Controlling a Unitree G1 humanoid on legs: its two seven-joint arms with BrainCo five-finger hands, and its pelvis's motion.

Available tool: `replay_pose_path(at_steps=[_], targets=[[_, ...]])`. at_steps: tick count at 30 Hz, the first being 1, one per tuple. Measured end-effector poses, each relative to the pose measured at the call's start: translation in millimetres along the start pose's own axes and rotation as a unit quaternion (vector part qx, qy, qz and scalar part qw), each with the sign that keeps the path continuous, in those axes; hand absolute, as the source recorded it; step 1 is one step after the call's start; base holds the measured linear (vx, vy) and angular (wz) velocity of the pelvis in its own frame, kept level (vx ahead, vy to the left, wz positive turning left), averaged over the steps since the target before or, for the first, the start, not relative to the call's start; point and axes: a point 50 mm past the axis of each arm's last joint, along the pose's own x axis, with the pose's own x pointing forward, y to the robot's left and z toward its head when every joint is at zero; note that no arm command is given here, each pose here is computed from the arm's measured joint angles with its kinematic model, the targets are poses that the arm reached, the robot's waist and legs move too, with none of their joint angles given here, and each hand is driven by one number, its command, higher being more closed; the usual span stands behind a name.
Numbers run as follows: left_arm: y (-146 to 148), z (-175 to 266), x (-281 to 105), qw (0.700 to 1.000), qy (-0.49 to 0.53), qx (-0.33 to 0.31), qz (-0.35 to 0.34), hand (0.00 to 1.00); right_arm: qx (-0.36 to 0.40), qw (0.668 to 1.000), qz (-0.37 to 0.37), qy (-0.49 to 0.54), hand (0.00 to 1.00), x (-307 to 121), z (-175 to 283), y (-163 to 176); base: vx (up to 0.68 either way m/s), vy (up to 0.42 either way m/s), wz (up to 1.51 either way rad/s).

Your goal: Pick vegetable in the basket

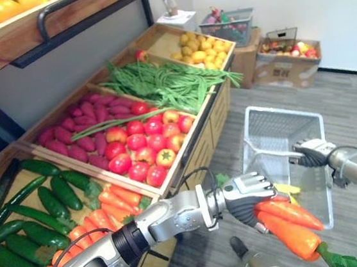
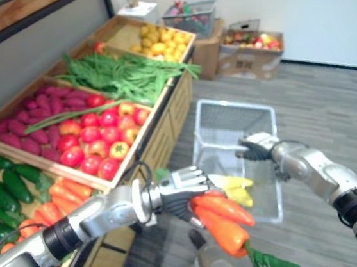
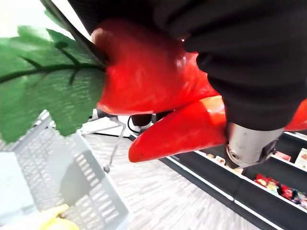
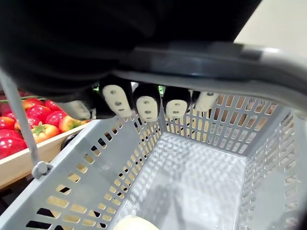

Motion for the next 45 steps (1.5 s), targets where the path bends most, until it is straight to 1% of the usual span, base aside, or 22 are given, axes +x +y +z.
replay_pose_path(at_steps=[4,12,17,23,30,37,39,42,45], targets=[[-4.2,5.2,5.8,1.000,-0.015,-0.016,-0.008,1.00,-0.018,0.999,0.004,-0.038,1.00,1.2,12.9,-17.8,0.02,-0.042,-0.08],[-12.6,14.6,19.5,0.998,-0.041,-0.042,-0.018,1.00,-0.011,0.995,0.044,-0.092,1.00,10.8,34.7,-26.7,0.00,-0.026,0.00],[-19.7,5.8,27.4,0.998,-0.021,-0.055,-0.026,1.00,0.006,0.992,0.062,-0.109,1.00,13.3,41.6,-33.2,0.00,0.000,0.00],[-32.9,-9.2,35.2,0.997,0.021,-0.067,-0.039,1.00,0.024,0.992,0.061,-0.111,1.00,13.8,42.5,-36.2,0.00,0.000,0.00],[-54.7,-39.3,38.2,0.990,0.108,-0.053,-0.073,1.00,0.023,0.991,0.069,-0.109,1.00,14.1,43.3,-36.5,0.00,0.000,0.00],[-62.6,-68.3,31.2,0.977,0.196,-0.044,-0.074,1.00,0.020,0.990,0.073,-0.122,1.00,14.2,50.3,-37.4,0.00,0.000,0.00],[-64.8,-75.8,28.8,0.972,0.220,-0.042,-0.078,1.00,0.030,0.988,0.077,-0.130,1.00,15.6,53.9,-34.4,0.00,0.000,0.00],[-66.2,-84.8,25.1,0.965,0.246,-0.034,-0.084,1.00,0.033,0.988,0.078,-0.132,1.00,16.7,55.3,-33.4,0.00,0.000,0.00],[-65.4,-89.6,25.6,0.962,0.261,-0.031,-0.076,1.00,0.035,0.987,0.081,-0.132,1.00,16.7,55.3,-33.2,0.00,0.000,0.00]])
